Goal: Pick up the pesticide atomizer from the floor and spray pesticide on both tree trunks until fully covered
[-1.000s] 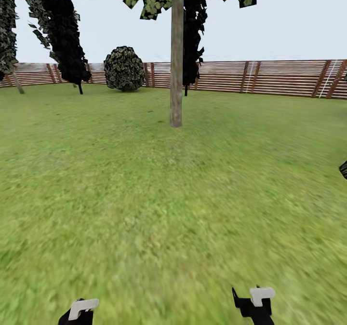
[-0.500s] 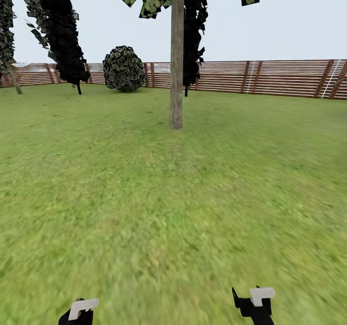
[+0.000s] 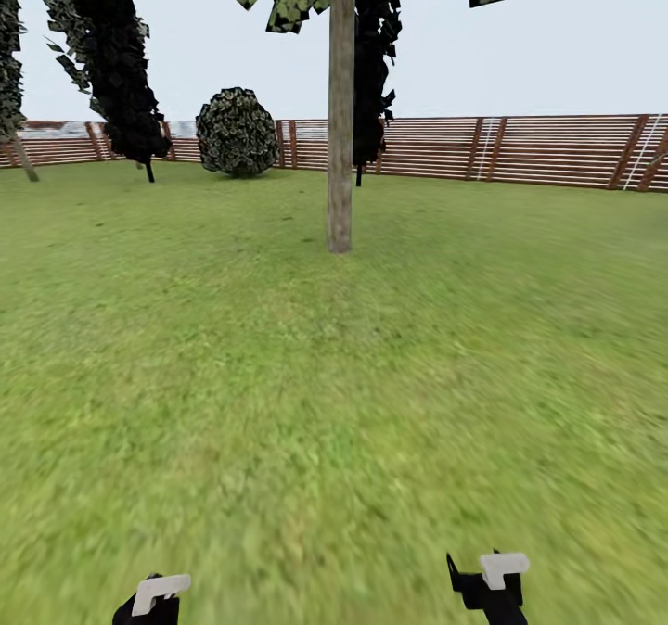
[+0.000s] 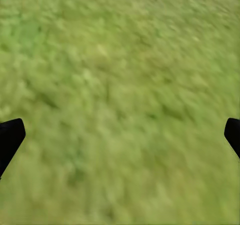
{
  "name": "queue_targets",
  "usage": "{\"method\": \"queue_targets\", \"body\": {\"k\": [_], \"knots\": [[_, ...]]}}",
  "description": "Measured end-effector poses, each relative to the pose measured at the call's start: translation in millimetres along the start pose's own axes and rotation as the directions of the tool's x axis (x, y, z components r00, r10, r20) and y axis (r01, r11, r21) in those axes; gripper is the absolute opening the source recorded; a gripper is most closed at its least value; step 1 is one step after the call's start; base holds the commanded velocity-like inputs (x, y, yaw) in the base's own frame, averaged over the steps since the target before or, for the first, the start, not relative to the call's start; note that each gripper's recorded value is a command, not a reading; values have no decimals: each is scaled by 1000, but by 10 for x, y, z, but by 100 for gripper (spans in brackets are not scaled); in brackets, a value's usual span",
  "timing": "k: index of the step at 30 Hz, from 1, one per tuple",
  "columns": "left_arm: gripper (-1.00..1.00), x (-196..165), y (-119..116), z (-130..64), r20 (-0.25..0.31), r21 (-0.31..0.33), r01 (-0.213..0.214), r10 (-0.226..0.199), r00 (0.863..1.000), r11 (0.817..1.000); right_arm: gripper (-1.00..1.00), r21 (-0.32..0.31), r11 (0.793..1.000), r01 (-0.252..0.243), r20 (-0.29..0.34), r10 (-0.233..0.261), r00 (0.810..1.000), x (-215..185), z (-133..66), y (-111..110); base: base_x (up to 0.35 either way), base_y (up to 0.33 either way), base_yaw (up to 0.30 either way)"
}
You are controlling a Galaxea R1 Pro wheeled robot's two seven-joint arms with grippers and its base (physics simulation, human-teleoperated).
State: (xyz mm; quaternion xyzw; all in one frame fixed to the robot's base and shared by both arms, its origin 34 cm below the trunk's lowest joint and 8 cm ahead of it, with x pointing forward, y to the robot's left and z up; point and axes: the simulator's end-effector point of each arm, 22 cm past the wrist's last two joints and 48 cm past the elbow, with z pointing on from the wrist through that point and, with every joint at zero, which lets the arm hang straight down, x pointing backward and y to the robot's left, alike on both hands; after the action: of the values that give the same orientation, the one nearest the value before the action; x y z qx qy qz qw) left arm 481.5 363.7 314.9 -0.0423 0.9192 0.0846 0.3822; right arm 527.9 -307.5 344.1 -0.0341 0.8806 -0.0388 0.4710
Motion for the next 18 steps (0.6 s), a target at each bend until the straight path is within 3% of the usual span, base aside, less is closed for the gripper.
{"method": "queue_targets", "body": {"k": [18], "knots": [[-100,3,1,0,-1,0,0,0,1000,1000,100,-1,1000,1,0,-1,1000,0,0,2,337,0,0]]}}
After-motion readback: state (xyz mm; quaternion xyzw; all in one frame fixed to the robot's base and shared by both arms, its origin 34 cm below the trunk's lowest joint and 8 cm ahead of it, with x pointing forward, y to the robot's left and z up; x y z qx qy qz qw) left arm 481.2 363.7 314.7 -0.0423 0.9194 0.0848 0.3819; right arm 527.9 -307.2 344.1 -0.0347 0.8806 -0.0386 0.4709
